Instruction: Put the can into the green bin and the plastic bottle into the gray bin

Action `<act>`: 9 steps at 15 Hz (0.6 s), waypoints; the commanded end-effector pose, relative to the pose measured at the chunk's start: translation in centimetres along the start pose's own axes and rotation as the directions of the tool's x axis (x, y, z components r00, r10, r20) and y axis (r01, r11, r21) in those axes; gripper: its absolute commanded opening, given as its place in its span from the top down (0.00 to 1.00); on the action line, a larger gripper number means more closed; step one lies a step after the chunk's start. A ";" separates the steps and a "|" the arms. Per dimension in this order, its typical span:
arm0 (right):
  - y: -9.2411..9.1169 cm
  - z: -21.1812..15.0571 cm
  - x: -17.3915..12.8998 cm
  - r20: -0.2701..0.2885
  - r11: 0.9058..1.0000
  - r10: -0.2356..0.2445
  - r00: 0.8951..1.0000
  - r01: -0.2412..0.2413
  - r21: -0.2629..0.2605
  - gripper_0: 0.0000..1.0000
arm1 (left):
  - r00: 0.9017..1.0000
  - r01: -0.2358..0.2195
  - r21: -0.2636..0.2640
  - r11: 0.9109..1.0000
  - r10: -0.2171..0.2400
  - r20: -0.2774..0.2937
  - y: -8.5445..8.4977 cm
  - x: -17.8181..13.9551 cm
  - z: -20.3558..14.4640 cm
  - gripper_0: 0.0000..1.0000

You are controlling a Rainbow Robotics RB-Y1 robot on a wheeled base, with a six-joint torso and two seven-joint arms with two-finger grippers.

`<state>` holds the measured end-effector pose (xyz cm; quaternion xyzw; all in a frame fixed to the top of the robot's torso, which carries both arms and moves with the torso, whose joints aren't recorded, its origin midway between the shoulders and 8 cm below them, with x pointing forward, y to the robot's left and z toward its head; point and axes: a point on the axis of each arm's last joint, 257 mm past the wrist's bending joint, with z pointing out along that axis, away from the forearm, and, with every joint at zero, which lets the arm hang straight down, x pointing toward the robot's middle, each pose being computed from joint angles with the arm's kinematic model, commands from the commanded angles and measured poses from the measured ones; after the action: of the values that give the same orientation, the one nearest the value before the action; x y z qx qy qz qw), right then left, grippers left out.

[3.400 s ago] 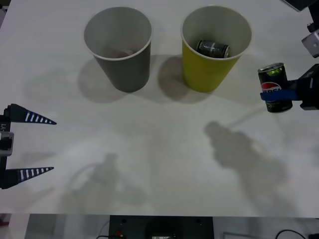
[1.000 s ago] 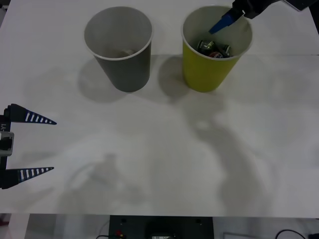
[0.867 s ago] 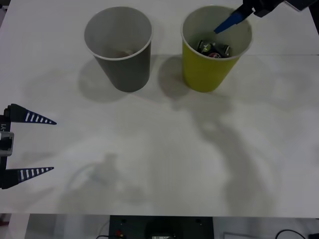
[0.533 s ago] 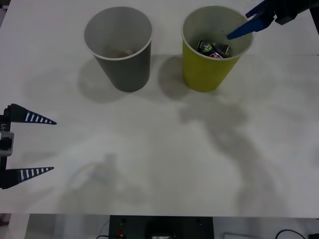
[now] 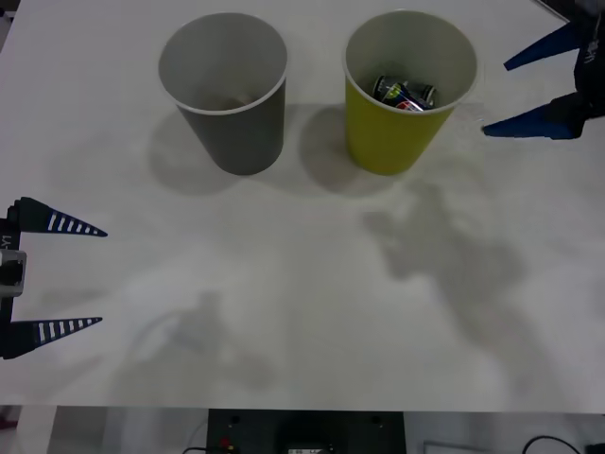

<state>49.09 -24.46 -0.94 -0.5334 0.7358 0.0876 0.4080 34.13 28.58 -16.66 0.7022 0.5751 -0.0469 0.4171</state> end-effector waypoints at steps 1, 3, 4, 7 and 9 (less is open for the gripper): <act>1.3 -0.8 2.6 0.012 0.999 -0.047 0.999 0.047 -0.004 0.00 | 1.000 0.000 0.000 1.000 0.000 0.000 0.0 0.0 0.0 0.00; 2.1 -1.2 4.3 0.018 0.997 -0.083 0.996 0.083 -0.005 0.00 | 1.000 0.000 0.000 1.000 0.000 0.000 0.0 0.0 0.0 0.00; 2.6 -1.5 5.4 0.029 0.996 -0.089 0.996 0.089 -0.013 0.00 | 1.000 0.000 0.000 1.000 0.000 0.000 0.0 0.0 0.0 0.00; 4.3 -2.0 7.7 0.056 0.991 -0.122 0.991 0.124 -0.040 0.00 | 1.000 0.000 0.000 1.000 0.000 0.000 0.0 0.0 0.0 0.00; 5.1 -2.4 9.3 0.063 0.989 -0.137 0.989 0.140 -0.046 0.00 | 1.000 0.000 0.000 1.000 0.000 0.000 0.0 0.0 0.0 0.00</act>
<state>42.96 -30.07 -7.05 -0.5874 0.6848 0.0936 0.4210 34.13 28.58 -16.66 0.7022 0.5751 -0.0469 0.4171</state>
